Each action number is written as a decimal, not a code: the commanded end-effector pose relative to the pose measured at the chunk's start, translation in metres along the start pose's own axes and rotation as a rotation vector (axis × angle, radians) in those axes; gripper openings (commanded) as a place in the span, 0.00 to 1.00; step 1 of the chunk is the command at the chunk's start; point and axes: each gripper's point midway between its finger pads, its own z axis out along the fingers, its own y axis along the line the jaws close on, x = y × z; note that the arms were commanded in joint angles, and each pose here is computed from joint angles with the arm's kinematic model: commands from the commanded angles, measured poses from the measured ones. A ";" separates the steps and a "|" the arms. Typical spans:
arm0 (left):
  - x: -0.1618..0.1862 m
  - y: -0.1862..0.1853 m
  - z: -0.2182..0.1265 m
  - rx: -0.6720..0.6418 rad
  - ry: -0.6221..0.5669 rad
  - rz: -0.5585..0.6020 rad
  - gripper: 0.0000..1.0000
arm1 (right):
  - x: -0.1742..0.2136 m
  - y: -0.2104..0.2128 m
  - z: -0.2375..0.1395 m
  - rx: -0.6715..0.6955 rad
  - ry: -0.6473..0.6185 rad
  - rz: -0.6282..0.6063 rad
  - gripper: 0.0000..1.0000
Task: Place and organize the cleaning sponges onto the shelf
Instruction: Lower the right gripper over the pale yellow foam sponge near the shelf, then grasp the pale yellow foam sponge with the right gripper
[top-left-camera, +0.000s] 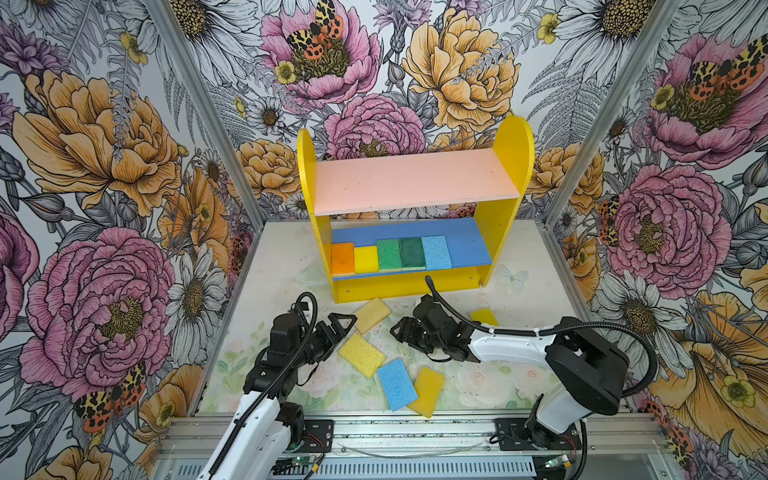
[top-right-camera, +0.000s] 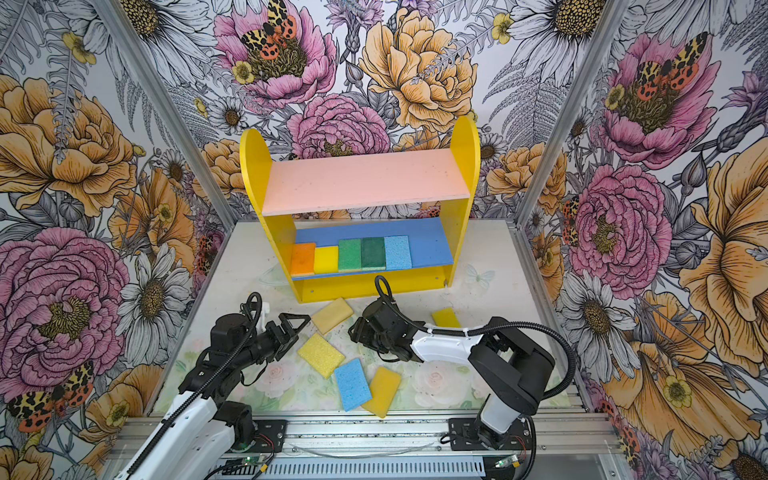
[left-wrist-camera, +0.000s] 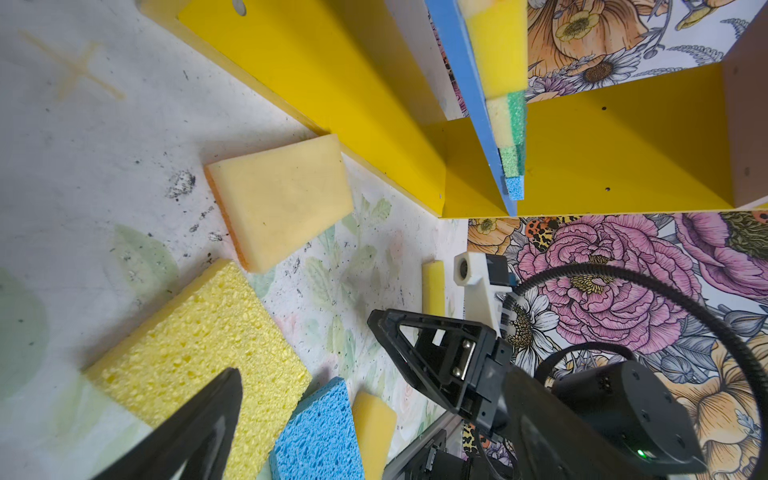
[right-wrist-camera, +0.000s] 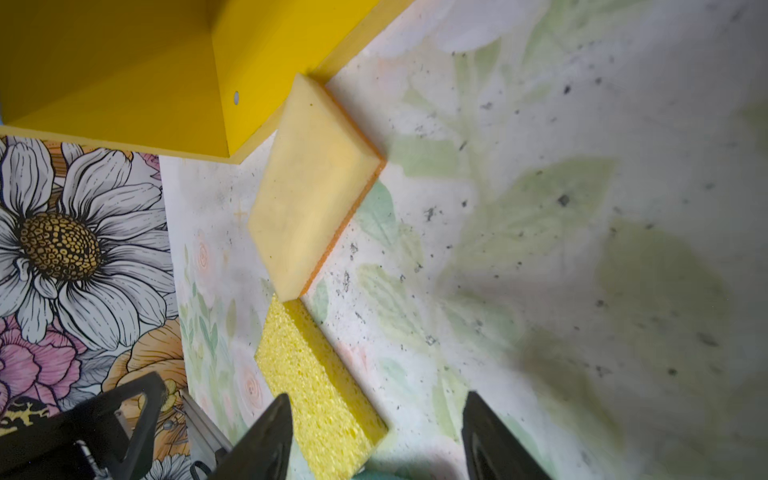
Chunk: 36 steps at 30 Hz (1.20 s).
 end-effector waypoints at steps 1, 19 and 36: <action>-0.006 -0.001 -0.007 -0.006 -0.038 -0.001 0.99 | -0.014 0.021 0.008 -0.048 -0.098 0.114 0.66; -0.017 -0.001 -0.023 -0.012 -0.093 -0.006 0.99 | -0.004 0.029 0.064 0.002 -0.079 0.191 0.63; -0.019 0.007 -0.029 -0.090 -0.114 -0.017 0.99 | -0.006 0.038 0.086 0.066 -0.084 0.176 0.62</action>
